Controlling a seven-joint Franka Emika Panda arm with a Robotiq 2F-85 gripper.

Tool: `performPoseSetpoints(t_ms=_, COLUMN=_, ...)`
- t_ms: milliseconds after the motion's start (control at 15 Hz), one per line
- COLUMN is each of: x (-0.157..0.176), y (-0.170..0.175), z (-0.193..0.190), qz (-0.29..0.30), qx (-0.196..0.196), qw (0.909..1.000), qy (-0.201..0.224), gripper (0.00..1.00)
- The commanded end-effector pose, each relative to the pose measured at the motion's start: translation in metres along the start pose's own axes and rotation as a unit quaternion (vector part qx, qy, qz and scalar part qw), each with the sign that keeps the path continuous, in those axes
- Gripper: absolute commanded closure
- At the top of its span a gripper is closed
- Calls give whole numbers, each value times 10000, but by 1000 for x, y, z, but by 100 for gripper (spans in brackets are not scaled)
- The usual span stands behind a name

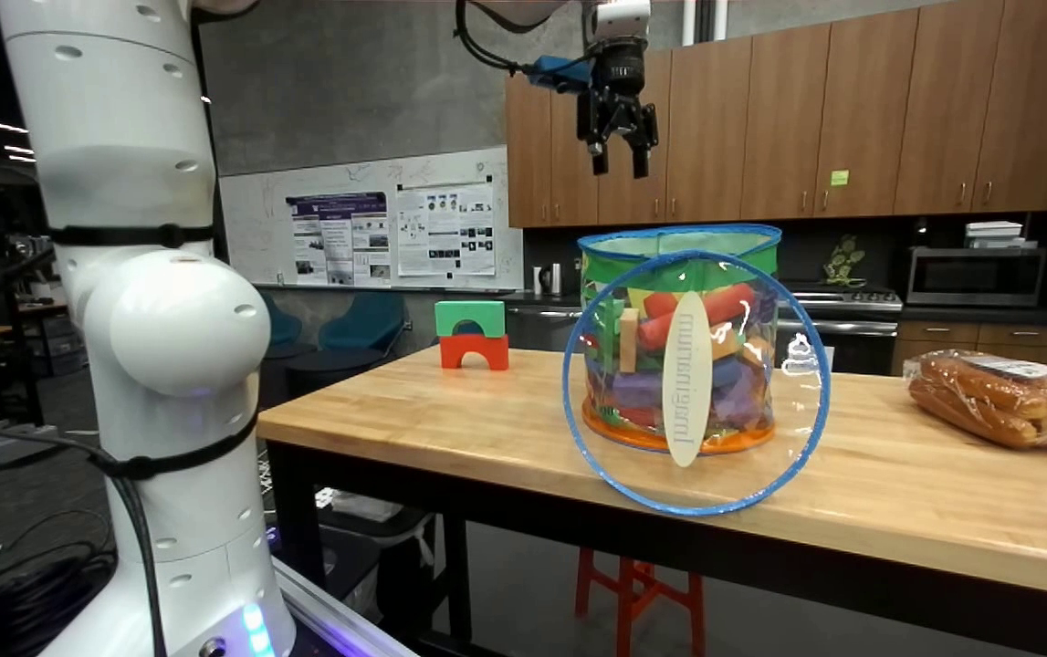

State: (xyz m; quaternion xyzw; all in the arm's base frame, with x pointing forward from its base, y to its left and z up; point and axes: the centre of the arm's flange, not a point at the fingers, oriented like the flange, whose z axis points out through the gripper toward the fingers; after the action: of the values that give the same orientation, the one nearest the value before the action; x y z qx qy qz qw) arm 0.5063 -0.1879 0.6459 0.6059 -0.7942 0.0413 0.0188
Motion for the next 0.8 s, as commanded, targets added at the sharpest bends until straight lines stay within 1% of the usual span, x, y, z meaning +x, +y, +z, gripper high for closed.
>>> performPoseSetpoints(t_ms=0, x=-89, y=-8, z=-9, qz=-733, qx=305, qw=9968, qy=-24, gripper=0)
performPoseSetpoints(t_ms=133, x=-141, y=-13, z=-13, qz=-1142, qx=460, qw=9924, qy=14, gripper=0)
performPoseSetpoints(t_ms=333, x=-217, y=-12, z=-18, qz=-1663, qx=655, qw=9839, qy=-89, gripper=0)
performPoseSetpoints(t_ms=400, x=-236, y=-12, z=-17, qz=-1773, qx=672, qw=9818, qy=-106, gripper=0)
performPoseSetpoints(t_ms=600, x=-269, y=-16, z=-5, qz=-2025, qx=640, qw=9770, qy=-178, gripper=0)
performPoseSetpoints(t_ms=733, x=-283, y=-22, z=7, qz=-2119, qx=582, qw=9753, qy=-233, gripper=0)
